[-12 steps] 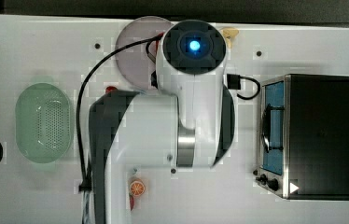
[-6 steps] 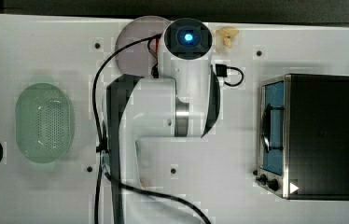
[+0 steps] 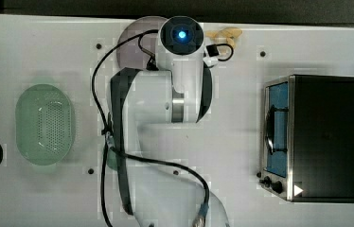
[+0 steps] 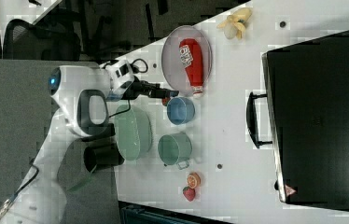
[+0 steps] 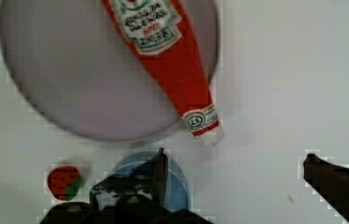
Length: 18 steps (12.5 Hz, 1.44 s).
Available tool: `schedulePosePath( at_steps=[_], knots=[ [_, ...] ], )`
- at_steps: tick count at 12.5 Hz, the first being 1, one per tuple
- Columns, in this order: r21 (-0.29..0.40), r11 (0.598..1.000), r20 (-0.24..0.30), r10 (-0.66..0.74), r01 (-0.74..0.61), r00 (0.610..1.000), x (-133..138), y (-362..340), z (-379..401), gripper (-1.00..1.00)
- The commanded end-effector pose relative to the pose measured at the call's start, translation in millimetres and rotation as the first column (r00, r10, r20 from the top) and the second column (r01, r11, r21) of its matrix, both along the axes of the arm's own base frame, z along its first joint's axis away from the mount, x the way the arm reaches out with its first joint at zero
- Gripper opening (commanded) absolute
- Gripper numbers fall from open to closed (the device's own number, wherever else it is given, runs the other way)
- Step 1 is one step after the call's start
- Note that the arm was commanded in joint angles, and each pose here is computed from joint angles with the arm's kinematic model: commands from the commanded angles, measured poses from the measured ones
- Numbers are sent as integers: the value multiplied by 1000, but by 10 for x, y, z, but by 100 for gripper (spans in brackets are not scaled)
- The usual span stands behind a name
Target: Pick ketchup from plate and place it on table.
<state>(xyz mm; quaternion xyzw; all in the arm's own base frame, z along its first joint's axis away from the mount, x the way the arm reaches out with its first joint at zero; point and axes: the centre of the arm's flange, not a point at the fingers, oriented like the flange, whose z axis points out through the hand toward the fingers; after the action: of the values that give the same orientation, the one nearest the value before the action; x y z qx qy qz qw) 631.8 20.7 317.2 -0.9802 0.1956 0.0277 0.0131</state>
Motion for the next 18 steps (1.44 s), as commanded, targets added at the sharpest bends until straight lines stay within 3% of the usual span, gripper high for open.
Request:
schedulePosePath(
  at_steps=[1,5,9,14,16,17,18],
  knots=[
    [19,970,34,243,-244,969,226,77,-266,100],
    [29,957,30,289,-290,957,487,124,-663,100],
    [-48,931,55,365,-362,930,744,200,-933,100],
    [-57,926,73,376,-373,924,810,219,-1360,100],
    [-64,926,106,376,-371,921,832,222,-1468,100],
    [-68,927,125,375,-369,918,846,222,-1505,92],
    [-70,928,129,373,-367,919,845,205,-1550,69]
  ],
)
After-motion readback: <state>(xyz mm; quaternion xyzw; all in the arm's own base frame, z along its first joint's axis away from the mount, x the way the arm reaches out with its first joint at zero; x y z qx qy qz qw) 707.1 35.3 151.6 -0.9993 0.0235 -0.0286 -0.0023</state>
